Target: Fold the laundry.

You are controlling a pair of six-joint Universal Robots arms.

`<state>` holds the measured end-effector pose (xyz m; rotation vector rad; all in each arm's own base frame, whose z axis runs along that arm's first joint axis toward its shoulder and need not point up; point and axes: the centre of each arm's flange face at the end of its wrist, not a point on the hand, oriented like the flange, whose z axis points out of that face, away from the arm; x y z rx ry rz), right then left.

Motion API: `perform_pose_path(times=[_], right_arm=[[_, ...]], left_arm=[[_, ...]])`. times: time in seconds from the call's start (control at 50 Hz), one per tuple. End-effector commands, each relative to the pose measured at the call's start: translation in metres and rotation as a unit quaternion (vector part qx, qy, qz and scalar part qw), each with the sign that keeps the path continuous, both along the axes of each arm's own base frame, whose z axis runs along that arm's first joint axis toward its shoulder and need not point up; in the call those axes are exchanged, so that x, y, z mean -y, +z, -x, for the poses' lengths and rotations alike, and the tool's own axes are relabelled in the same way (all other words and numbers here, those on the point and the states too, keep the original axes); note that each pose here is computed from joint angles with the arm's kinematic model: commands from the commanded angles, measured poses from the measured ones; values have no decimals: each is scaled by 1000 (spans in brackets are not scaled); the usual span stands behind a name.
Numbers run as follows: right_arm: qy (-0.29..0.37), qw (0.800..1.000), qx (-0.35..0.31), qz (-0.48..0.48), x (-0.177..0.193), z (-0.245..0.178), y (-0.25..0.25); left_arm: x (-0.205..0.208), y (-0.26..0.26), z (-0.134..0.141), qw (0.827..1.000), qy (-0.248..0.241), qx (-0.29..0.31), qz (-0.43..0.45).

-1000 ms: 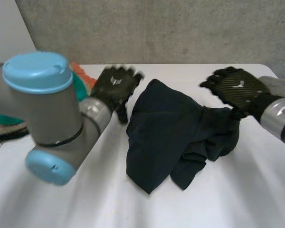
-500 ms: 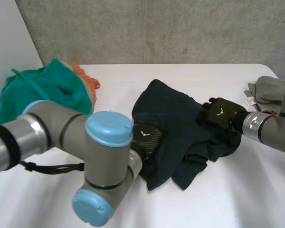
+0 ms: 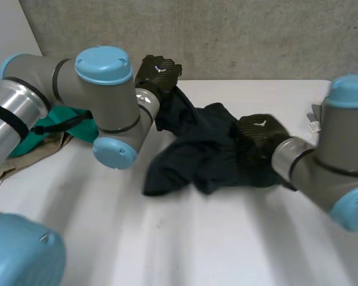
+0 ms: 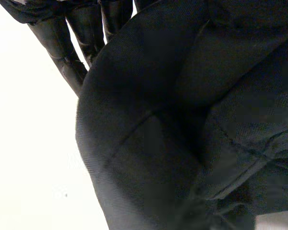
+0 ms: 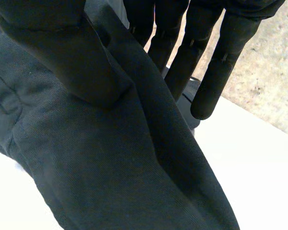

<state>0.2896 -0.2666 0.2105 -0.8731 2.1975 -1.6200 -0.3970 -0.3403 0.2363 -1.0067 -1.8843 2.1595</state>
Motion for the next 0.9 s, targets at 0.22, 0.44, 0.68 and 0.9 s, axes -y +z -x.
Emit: perform_pose_path(times=[0.22,0.44,0.68,0.9], right_arm=[[-23,998,-27,53,-13,-24,14],[14,991,-127,48,-32,39,27],[113,981,-149,46,-33,43,-52],[94,983,-126,94,-15,26,-80]], left_arm=[[12,20,-49,997,45,-8,-63],[-78,23,-105,987,43,16,-152],[-130,-65,-86,957,-44,43,-284],[-97,-83,-59,965,-13,49,-259]])
